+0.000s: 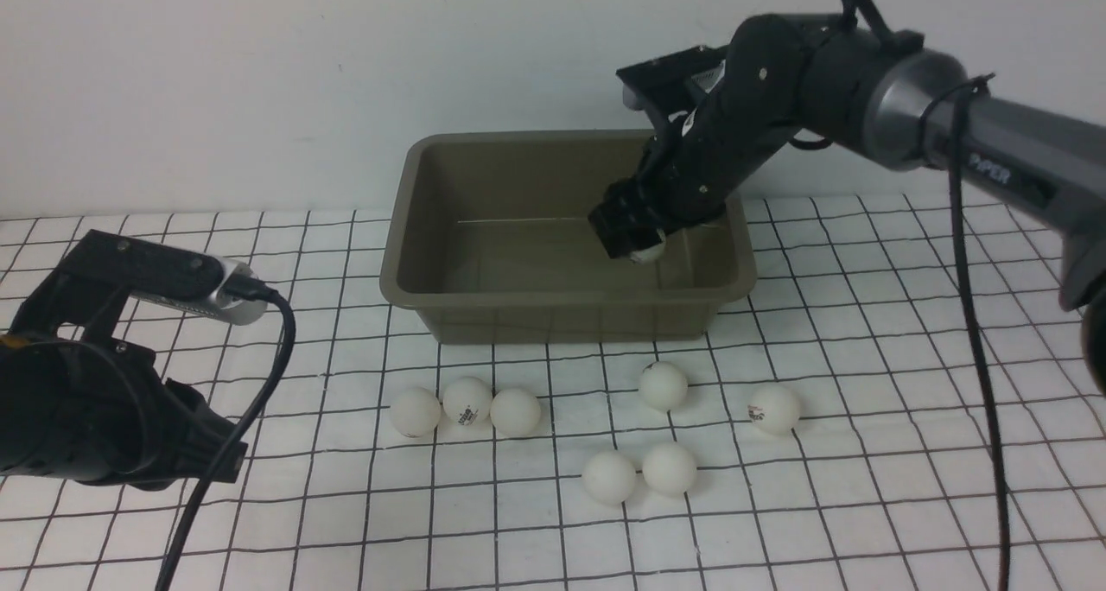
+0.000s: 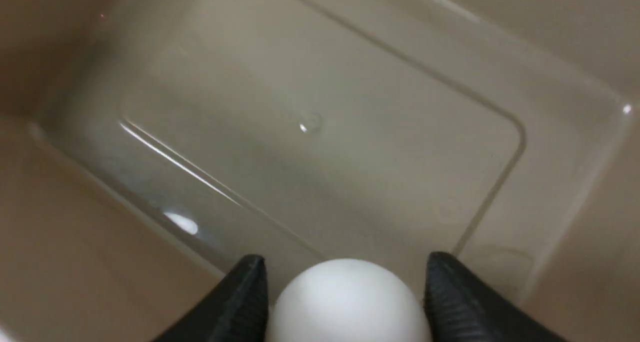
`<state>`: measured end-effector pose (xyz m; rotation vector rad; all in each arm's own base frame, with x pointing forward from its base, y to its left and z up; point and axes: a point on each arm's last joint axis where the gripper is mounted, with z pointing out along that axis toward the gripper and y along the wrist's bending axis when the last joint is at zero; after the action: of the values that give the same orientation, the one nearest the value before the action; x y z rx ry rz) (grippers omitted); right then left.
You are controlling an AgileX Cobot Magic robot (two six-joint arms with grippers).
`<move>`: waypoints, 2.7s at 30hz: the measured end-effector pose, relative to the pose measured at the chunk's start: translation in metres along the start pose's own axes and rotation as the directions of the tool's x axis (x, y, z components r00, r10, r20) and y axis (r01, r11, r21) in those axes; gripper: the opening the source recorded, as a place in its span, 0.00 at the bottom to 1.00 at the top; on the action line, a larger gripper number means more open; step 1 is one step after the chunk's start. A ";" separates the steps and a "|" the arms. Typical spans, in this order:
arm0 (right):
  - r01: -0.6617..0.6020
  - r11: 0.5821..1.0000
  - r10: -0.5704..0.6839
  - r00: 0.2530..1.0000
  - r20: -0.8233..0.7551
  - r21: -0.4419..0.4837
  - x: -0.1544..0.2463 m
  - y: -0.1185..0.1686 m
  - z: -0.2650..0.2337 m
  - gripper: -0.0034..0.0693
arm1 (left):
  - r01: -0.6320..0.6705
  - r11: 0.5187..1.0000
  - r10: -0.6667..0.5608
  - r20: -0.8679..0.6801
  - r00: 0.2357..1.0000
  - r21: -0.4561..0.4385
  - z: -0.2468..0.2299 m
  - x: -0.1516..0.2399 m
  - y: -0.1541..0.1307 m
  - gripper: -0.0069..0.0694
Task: Put the table tennis balls into the box on the white checkered tablecloth.
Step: 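Release the ping pong ball into the bin and lift the gripper away, then reach for and grasp a ping pong ball on the table, then release the ping pong ball into the bin and lift the gripper away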
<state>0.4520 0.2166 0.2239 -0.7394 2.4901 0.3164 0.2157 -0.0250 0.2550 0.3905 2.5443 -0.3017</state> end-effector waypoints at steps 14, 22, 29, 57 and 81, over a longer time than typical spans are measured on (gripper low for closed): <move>0.065 0.990 -0.069 0.997 0.030 0.126 -0.043 -0.002 -0.089 0.82 | -0.002 1.000 0.003 -0.043 0.999 0.026 0.000 0.004 -0.002 0.14; 0.038 0.974 -0.040 0.999 0.005 0.223 0.003 0.005 -0.185 0.81 | 0.001 1.000 0.000 -0.044 0.999 0.026 0.000 0.004 -0.002 0.14; 0.028 0.980 0.014 0.978 -0.208 0.198 0.063 0.005 -0.158 0.81 | 0.002 1.000 -0.001 -0.044 0.999 0.026 0.000 0.004 -0.002 0.14; 0.031 0.988 0.015 0.955 -0.297 0.151 0.132 -0.011 0.002 0.80 | 0.002 0.999 0.000 -0.054 0.999 0.033 0.000 0.005 -0.003 0.14; -0.025 0.995 0.021 0.999 0.044 0.093 0.009 0.003 -0.115 0.54 | 0.003 0.999 -0.001 -0.060 0.998 0.037 0.000 0.005 -0.003 0.14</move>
<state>0.3961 0.1742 0.3152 -0.6602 2.4557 0.2204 0.2101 -0.0270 0.2526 0.4168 2.6012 -0.3433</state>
